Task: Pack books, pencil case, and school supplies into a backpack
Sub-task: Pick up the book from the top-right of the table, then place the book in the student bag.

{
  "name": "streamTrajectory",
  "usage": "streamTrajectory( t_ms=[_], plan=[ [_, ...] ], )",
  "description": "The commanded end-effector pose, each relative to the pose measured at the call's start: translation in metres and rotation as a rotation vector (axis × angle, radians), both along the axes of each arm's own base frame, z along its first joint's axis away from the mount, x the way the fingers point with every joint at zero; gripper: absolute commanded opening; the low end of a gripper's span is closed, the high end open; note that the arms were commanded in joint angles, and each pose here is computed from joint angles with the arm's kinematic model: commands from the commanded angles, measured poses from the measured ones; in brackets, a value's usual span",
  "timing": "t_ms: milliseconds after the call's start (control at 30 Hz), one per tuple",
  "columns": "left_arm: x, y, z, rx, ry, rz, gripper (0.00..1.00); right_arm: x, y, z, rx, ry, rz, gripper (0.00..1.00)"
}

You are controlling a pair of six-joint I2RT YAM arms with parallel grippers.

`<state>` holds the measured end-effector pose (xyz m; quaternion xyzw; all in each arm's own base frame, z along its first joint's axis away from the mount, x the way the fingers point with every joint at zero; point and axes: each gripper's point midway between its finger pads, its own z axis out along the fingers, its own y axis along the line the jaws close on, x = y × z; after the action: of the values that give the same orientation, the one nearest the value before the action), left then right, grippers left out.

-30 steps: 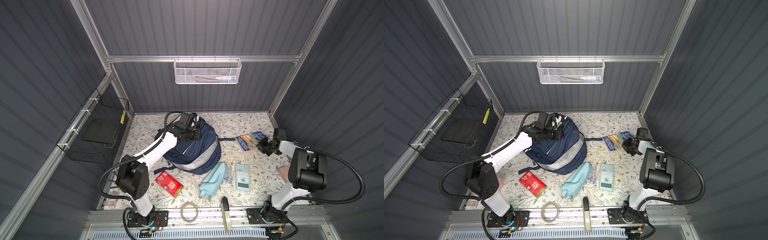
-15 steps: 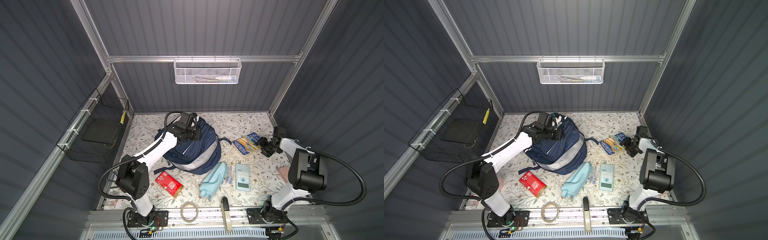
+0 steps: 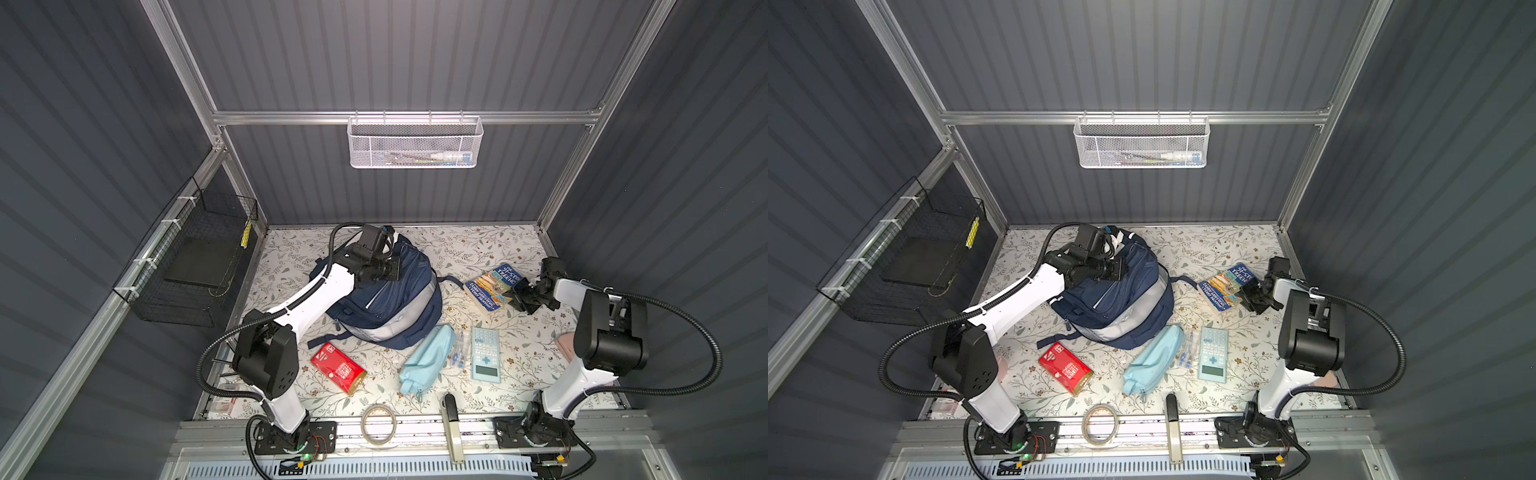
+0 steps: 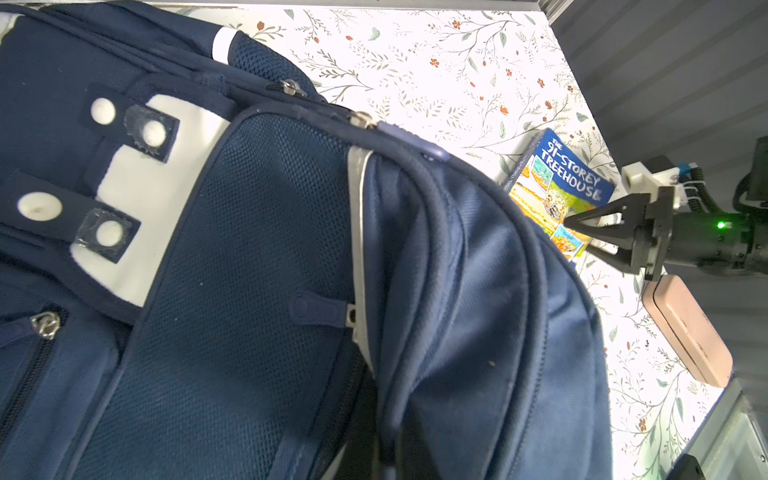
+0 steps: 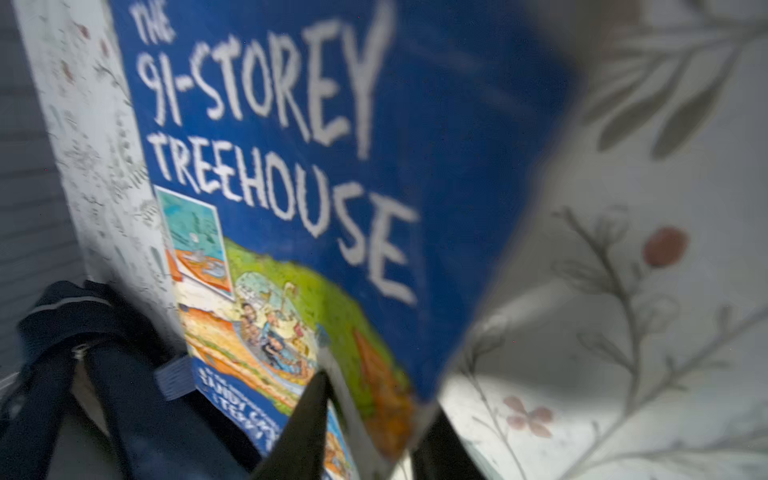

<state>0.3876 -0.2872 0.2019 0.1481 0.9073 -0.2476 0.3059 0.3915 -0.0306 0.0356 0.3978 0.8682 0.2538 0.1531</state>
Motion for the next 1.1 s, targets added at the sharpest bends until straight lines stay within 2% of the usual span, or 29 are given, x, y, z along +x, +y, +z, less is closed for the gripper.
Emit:
streamTrajectory(
  t_ms=[0,100,233,467,633,800,933,1067],
  plan=[
    [0.007,-0.002,0.017,-0.052,-0.042,0.014,0.00,-0.016,-0.006,-0.015,-0.045,0.071,0.011,0.09],
    [0.007,-0.003,0.017,-0.053,-0.043,0.012,0.00,-0.013,-0.001,-0.006,-0.026,0.037,0.037,0.03],
    [0.008,-0.003,0.018,-0.055,-0.043,0.009,0.00,-0.005,0.007,0.023,-0.001,-0.075,0.064,0.01],
    [0.008,-0.004,0.024,-0.049,-0.047,0.000,0.00,-0.004,0.012,0.107,-0.068,-0.305,0.132,0.00],
    [0.012,0.000,0.034,-0.061,-0.047,-0.011,0.00,-0.018,0.025,0.155,-0.073,-0.420,0.190,0.00],
    [0.017,0.002,0.055,-0.034,-0.070,-0.036,0.00,-0.051,0.062,0.185,-0.057,-0.460,0.286,0.00],
    [0.021,-0.002,0.071,-0.022,-0.082,-0.063,0.00,-0.077,0.116,0.197,0.005,-0.494,0.378,0.00],
    [0.027,0.005,0.081,0.035,-0.104,-0.055,0.00,-0.087,0.169,0.201,0.100,-0.537,0.444,0.00]
  ],
)
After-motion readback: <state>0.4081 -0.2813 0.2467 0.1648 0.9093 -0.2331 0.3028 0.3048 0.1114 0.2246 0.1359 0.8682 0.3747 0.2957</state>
